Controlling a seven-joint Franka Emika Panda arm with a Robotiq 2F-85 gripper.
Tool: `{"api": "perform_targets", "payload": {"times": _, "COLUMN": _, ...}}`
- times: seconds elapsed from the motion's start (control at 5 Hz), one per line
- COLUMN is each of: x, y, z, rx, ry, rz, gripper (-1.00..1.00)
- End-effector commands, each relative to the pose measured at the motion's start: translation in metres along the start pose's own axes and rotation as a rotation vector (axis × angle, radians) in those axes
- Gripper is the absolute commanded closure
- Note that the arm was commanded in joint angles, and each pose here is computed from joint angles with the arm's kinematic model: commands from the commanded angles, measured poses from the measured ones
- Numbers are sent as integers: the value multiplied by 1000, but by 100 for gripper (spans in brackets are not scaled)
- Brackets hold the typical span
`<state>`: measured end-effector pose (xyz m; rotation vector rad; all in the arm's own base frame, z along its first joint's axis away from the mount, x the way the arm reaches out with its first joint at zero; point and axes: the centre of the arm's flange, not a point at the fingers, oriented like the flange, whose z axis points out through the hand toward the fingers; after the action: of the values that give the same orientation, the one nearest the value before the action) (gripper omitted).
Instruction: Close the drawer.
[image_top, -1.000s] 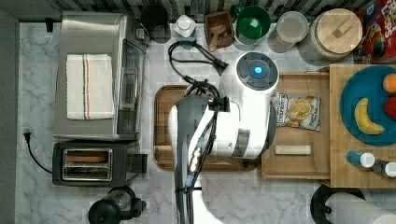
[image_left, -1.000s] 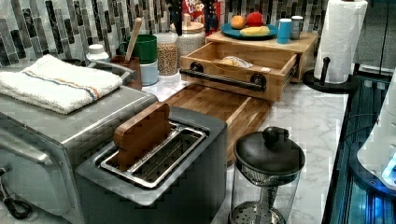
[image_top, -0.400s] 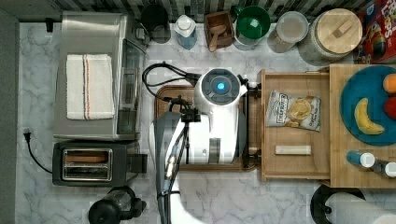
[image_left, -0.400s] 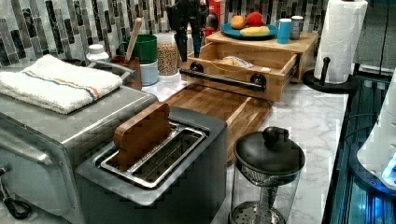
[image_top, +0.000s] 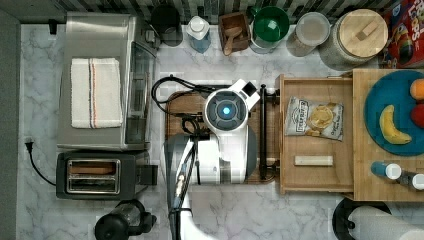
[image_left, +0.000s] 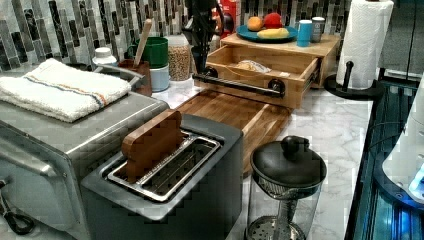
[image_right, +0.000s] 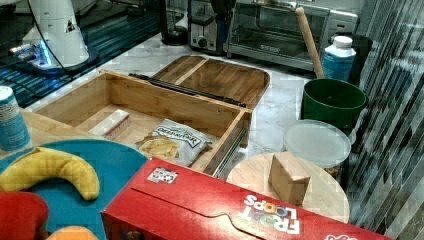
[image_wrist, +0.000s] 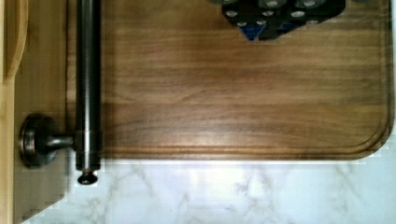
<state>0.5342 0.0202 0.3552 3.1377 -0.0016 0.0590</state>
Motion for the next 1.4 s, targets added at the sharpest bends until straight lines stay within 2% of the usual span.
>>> {"api": "perform_targets", "payload": {"times": 0.2, "x": -25, "y": 6, "z": 68, "rx": -64, "ry": -78, "rz": -86, "gripper": 100}}
{"api": "perform_targets", "payload": {"times": 0.6, "x": -27, "y": 20, "z": 88, "rx": -80, "ry": -32, "rz": -98, "gripper": 100}}
{"api": "perform_targets", "payload": {"times": 1.0, "x": -27, "y": 75, "z": 94, "rx": -111, "ry": -11, "rz": -180, "gripper": 100}}
{"api": "perform_targets", "payload": {"times": 1.2, "x": -30, "y": 99, "z": 100, "rx": -122, "ry": 26, "rz": -197, "gripper": 100}}
{"api": "perform_targets", "payload": {"times": 1.4, "x": -28, "y": 119, "z": 100, "rx": -102, "ry": 25, "rz": -203, "gripper": 100}}
